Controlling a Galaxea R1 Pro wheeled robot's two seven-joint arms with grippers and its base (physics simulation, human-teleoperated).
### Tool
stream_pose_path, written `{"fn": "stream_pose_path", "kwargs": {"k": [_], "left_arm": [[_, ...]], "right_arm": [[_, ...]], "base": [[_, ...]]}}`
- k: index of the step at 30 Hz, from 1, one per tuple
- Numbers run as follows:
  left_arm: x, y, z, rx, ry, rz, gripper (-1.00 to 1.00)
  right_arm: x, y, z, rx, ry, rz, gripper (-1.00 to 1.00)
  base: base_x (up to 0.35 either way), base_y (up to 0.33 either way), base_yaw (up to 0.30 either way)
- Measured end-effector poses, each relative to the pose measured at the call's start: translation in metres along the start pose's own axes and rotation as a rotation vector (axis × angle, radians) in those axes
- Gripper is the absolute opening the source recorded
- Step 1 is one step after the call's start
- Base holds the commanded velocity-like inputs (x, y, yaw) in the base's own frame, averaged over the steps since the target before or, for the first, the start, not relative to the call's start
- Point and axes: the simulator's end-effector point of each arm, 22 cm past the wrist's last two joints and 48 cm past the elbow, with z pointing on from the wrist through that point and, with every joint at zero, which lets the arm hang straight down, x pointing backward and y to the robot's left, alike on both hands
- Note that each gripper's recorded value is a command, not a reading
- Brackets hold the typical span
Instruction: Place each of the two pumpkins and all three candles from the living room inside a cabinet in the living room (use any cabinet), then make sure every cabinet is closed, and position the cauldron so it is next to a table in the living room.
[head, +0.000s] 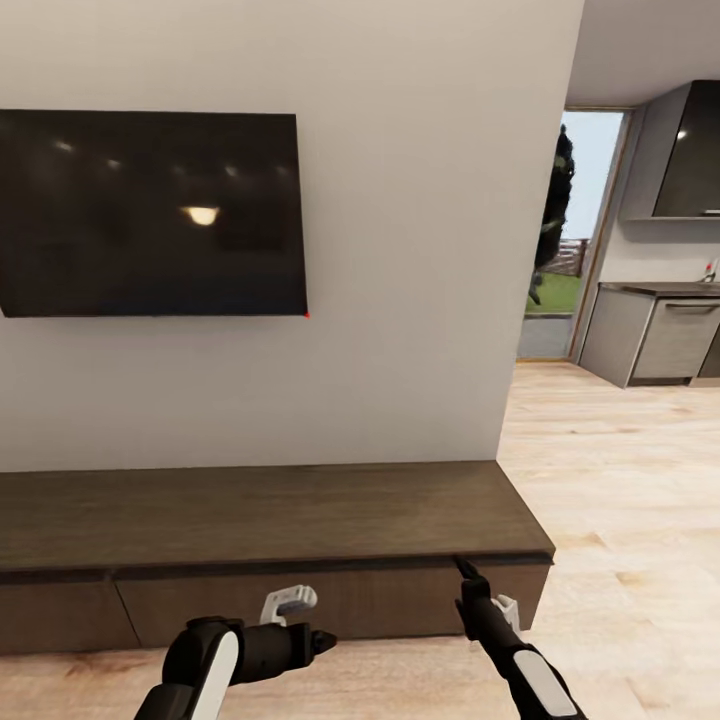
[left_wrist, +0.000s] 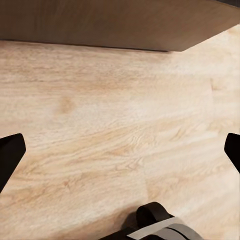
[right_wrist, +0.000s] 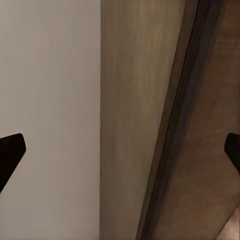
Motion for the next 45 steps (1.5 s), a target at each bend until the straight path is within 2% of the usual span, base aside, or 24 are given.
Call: {"fn": "stream_pose_path", "kwargs": {"k": [6,14,22,31,34,40,45], "left_arm": [[0.0,-0.007,0.001,0.021,0.0,-0.008,1.0],[0.0,-0.022,0.002,0.068,-0.004,-0.033,1.0],[-0.004,-0.03,0.0,0.109,-0.013,-0.056,1.0],[0.008,-0.031,0.012,0.129,-0.012,-0.045,1.0],[0.012,-0.028,0.017,0.129,-0.012,-0.044,1.0],[0.02,-0.023,0.025,0.129,-0.012,-0.043,1.0],[0.027,-0.017,0.033,0.128,-0.012,-0.043,1.0]], "right_arm": [[-0.003,-0.024,-0.001,0.108,-0.005,0.004,1.0],[-0.005,-0.028,-0.002,0.125,-0.013,0.011,1.0],[-0.004,-0.027,-0.002,0.12,-0.013,0.012,1.0],[-0.003,-0.047,0.001,0.116,-0.014,0.012,1.0],[-0.003,-0.049,0.002,0.097,-0.014,0.01,1.0],[-0.003,-0.044,0.004,0.013,-0.015,0.008,1.0],[-0.003,-0.051,0.006,-0.005,-0.017,0.007,1.0]], "base": [[0.003,0.0,0.0],[0.0,0.0,0.0],[0.0,0.0,0.0],[0.0,0.0,0.0],[0.0,0.0,0.0],[0.0,0.0,0.0],[0.0,0.0,0.0]]}}
